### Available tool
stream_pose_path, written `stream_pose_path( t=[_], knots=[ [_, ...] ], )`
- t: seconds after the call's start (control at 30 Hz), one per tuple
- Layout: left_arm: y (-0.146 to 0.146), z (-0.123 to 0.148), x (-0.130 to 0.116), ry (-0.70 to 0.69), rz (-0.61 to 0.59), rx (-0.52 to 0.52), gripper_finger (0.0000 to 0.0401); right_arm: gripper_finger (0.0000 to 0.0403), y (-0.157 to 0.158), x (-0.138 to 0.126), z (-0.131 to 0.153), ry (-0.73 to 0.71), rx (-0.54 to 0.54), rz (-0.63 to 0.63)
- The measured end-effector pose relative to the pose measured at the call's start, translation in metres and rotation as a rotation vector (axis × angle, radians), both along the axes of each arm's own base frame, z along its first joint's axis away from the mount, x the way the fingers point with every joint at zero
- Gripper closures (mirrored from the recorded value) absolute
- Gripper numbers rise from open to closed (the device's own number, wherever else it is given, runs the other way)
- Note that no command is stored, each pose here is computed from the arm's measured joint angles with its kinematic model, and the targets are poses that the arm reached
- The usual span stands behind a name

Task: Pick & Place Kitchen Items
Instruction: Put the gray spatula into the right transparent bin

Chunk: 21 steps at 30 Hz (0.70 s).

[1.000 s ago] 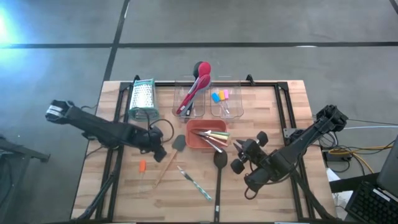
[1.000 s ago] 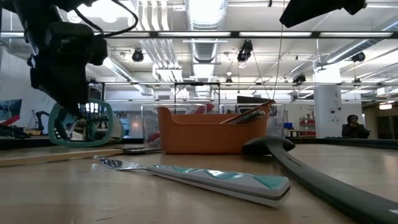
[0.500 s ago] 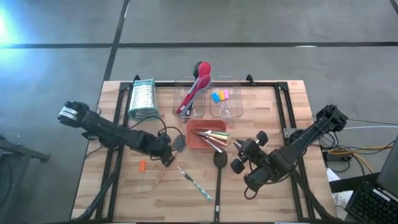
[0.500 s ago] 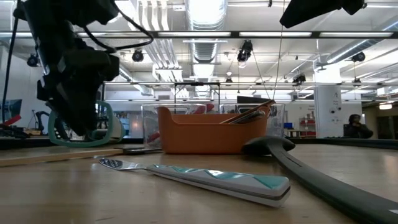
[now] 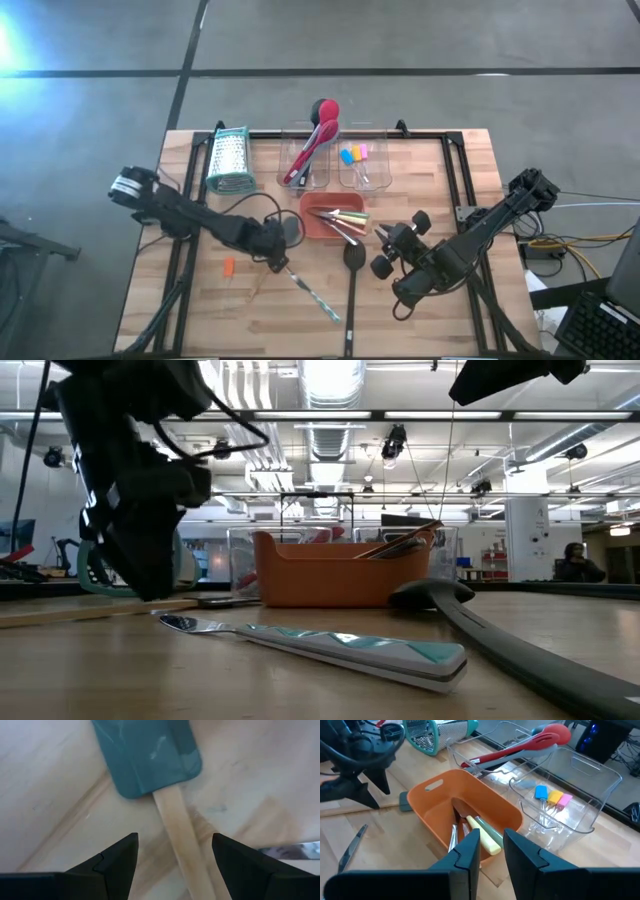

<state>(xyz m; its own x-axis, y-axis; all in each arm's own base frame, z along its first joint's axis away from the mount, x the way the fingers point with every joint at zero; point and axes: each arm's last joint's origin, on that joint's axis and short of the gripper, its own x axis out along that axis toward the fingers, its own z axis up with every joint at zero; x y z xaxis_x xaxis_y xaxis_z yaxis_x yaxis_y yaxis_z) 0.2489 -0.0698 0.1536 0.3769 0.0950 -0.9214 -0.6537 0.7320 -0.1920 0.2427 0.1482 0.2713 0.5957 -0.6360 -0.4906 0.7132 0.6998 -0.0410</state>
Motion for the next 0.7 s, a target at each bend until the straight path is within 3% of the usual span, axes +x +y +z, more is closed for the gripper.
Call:
stream_pose_path(
  t=[0.5,0.7],
  knots=[
    [0.001,-0.024,0.006,0.088,-0.044,0.046,0.0145,0.0344,0.0,0.0,-0.001,0.003,-0.003,0.0],
    [0.002,-0.024,0.006,0.083,-0.003,0.041,0.0205,0.0339,0.0,0.0,-0.001,0.003,-0.003,0.0]
  ],
)
